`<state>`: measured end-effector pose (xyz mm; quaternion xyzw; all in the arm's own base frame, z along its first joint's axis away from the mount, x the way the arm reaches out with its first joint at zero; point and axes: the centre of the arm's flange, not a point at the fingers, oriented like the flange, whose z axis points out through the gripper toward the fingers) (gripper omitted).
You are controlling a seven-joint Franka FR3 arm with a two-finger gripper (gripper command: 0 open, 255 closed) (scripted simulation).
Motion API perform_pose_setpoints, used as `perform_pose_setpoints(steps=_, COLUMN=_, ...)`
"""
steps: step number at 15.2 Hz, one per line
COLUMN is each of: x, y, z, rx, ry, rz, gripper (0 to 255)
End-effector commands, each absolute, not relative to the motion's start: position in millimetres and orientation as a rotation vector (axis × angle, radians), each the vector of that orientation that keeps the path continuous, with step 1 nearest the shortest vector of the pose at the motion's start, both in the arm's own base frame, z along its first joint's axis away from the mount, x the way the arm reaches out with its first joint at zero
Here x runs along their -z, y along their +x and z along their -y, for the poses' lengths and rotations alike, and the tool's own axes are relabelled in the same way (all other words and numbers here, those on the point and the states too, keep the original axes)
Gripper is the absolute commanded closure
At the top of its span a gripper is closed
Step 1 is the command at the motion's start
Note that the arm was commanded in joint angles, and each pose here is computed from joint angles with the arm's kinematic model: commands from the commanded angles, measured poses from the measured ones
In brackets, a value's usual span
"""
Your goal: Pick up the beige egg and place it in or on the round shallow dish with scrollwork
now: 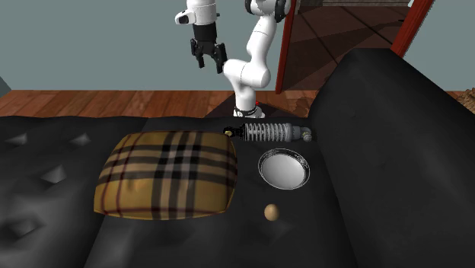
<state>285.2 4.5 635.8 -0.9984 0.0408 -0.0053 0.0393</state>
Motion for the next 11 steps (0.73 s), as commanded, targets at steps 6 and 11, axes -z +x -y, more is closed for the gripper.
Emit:
perform_pose_setpoints(steps=6, x=-613, y=311, z=-61, rx=0.005, ry=-3.055, rz=-0.198, gripper=0)
perform_pose_setpoints(steps=11, x=-590, y=338, z=-117, rx=-0.006, ry=-3.048, rz=-0.270, gripper=0)
